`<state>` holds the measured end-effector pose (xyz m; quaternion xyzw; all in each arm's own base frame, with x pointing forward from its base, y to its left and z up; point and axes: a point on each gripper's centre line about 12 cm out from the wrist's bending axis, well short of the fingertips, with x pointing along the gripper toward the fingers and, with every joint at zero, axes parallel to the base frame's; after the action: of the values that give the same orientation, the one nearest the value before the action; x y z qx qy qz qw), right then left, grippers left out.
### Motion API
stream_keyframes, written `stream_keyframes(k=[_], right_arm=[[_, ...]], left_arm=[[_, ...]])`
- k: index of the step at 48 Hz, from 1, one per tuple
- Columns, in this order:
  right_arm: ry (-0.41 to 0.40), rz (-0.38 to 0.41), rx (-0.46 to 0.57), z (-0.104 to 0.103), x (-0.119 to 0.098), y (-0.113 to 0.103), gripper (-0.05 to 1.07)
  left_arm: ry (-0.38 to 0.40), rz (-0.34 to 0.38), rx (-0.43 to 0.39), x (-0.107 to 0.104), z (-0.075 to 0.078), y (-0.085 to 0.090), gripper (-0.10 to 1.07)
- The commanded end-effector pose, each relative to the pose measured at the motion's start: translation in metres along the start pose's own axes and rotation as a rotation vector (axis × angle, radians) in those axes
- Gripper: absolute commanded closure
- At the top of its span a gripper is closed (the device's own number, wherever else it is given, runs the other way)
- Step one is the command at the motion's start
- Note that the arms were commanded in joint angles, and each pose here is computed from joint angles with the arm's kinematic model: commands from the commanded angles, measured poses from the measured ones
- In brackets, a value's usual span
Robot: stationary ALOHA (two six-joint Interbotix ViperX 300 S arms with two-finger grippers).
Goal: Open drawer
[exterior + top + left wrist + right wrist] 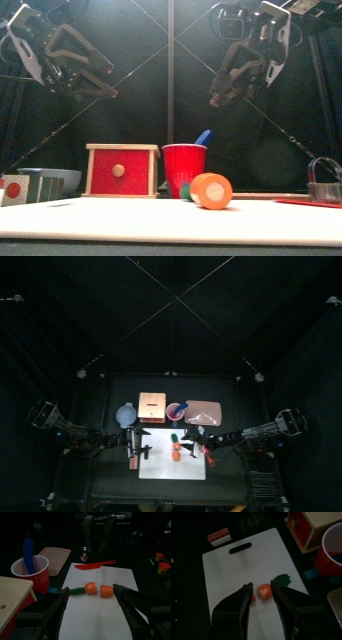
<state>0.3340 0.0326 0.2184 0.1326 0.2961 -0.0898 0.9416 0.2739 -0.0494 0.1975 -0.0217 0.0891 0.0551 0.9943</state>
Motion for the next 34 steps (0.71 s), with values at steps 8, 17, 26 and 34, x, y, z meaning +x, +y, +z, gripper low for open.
stream_keyframes(k=[8, 17, 26, 34], right_arm=[[-0.055, 0.01, -0.005, 0.025, 0.003, 0.005, 0.3], [-0.084, -0.028, -0.058, 0.044, 0.021, 0.0, 0.32], [-0.133, -0.076, -0.089, 0.073, 0.04, -0.018, 0.5], [-0.18, -0.139, -0.131, 0.101, 0.057, -0.043, 0.69]], left_arm=[[-0.018, 0.024, -0.008, 0.003, 0.005, 0.006, -0.02], [-0.045, 0.152, -0.069, 0.008, 0.011, 0.033, -0.02], [-0.014, 0.33, -0.264, 0.008, 0.004, 0.067, -0.02], [-0.018, 0.377, -0.391, 0.005, -0.002, 0.075, 0.06]])
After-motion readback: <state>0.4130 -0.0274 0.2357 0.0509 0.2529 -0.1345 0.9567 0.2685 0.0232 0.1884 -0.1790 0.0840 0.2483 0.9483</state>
